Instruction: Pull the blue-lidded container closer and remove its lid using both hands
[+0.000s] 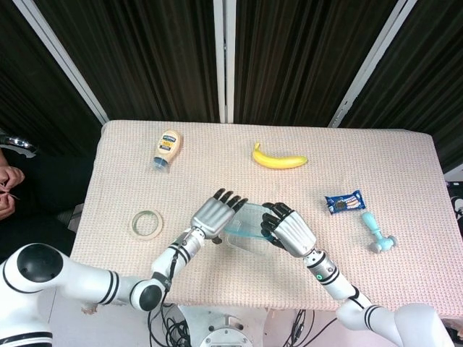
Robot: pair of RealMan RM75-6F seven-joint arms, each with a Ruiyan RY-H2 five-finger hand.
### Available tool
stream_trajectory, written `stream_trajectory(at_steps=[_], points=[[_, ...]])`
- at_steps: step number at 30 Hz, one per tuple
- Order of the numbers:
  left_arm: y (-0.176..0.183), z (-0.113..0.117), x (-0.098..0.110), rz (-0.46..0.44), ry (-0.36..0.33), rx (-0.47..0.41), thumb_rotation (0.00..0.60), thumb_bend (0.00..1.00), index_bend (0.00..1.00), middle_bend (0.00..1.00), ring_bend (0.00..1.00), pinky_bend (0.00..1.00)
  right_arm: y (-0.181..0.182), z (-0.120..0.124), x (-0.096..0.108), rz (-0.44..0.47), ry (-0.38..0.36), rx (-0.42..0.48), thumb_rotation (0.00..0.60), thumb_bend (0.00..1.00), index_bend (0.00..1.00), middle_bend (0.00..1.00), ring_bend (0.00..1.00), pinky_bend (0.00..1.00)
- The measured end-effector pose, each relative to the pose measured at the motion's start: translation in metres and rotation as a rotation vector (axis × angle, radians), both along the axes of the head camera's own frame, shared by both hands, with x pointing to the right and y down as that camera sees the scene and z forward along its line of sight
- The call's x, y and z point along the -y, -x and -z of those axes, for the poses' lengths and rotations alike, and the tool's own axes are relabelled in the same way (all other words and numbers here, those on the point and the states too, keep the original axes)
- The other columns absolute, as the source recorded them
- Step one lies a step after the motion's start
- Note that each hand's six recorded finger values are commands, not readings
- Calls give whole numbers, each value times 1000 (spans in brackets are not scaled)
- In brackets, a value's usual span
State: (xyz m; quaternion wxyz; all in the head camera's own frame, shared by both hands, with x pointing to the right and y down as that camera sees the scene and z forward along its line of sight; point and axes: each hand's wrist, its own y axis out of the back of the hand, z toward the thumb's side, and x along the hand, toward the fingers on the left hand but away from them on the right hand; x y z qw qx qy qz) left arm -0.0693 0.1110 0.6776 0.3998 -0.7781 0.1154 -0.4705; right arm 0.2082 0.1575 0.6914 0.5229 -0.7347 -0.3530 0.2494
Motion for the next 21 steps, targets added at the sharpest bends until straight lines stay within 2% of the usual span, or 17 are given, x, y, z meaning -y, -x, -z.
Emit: stream_trajectory(at_steps=[7,11,14,17,21], points=[[47,12,20,101,-61,10,600,1,0,44,0,40,-23,4,17,-60,-36,-41,600,527,902,569,290,415],[71,20,29,160,-89,-5,600,1,0,44,0,40,-40,1,31,-109,-21,-89,600,524,897,567,286,416],[92,27,35,216,-113,-21,600,2,0,44,0,40,-55,-6,45,-156,12,-140,600,510,821,554,276,400],[113,34,39,272,-147,-36,600,2,0,44,0,40,-68,-16,57,-200,67,-201,600,413,572,446,193,315],[147,40,43,349,-205,-37,600,1,0,45,0,40,-83,-33,68,-247,184,-299,600,297,92,217,20,148]])
